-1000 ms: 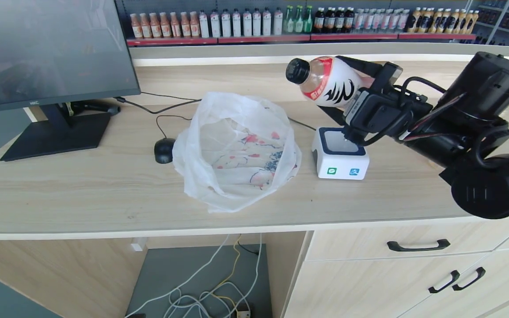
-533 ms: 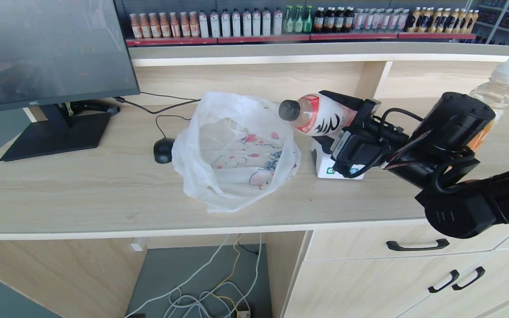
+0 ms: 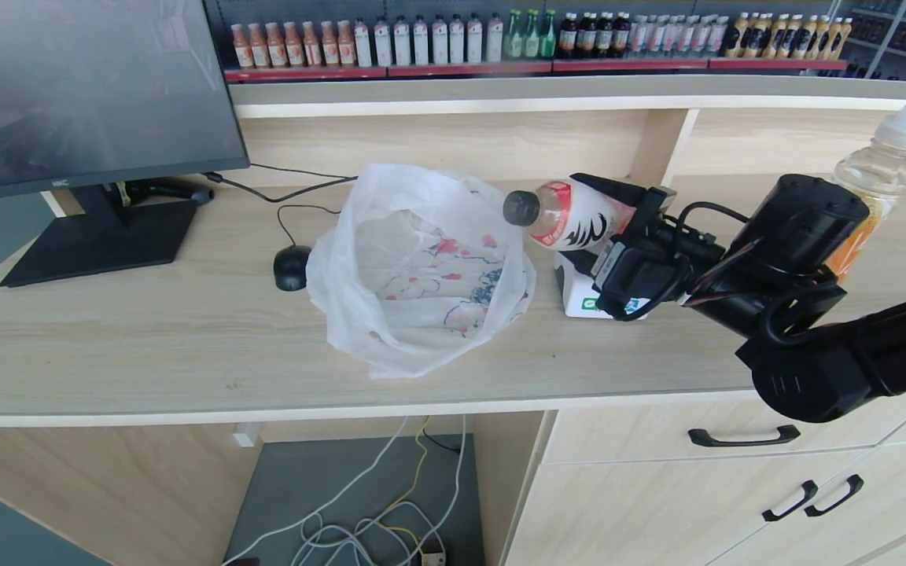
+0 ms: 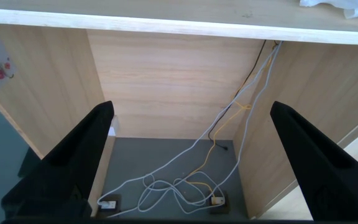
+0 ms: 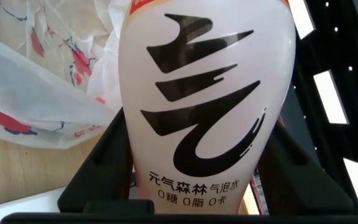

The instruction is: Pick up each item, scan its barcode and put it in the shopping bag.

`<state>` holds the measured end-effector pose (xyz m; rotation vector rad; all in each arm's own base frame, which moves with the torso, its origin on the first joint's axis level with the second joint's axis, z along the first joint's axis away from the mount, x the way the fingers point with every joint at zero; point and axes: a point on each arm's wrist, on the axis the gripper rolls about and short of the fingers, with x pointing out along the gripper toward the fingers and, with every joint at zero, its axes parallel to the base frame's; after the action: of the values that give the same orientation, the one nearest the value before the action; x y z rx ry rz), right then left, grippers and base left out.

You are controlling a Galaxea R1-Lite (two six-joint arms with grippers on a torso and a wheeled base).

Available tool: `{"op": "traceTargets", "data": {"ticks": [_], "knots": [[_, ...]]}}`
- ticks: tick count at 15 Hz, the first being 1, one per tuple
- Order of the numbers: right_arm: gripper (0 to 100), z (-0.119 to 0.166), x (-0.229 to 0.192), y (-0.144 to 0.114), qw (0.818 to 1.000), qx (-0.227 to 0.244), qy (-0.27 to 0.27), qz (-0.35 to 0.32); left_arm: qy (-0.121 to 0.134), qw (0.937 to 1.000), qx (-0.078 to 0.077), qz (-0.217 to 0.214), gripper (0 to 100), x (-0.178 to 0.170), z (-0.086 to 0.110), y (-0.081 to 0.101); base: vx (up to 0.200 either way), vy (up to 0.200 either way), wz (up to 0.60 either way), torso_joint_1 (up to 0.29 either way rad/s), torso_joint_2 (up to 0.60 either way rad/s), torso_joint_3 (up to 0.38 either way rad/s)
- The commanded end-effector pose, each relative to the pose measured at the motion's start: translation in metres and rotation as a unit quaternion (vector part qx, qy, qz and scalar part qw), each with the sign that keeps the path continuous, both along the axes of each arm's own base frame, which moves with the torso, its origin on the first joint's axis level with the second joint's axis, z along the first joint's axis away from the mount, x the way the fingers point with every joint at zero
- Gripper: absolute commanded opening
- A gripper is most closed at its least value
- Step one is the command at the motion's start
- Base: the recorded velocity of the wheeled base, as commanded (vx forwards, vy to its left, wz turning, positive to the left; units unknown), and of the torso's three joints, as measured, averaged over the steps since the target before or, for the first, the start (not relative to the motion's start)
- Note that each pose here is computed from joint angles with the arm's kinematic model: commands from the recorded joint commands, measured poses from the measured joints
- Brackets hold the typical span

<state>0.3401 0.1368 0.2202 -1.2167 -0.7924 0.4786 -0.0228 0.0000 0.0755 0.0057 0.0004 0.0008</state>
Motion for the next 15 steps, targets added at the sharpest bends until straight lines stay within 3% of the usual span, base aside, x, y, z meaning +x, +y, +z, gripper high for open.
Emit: {"op": "traceTargets", "data": {"ticks": [1,15], "knots": [[0,-0.0001,0.0003,0.0002,1.000,0.000,0.000,0.000,0.000,1.0000,0.000,0.000,100,0.0000,0.0000,0.0000,0.000,0.000,0.00,0.000,0.00,0.000],[0,-0.0050,0.0029,0.0003,1.000,-0.003,0.008,0.006,0.000,1.0000,0.000,0.000,100,0.0000,0.0000,0.0000,0.000,0.000,0.00,0.000,0.00,0.000]]}}
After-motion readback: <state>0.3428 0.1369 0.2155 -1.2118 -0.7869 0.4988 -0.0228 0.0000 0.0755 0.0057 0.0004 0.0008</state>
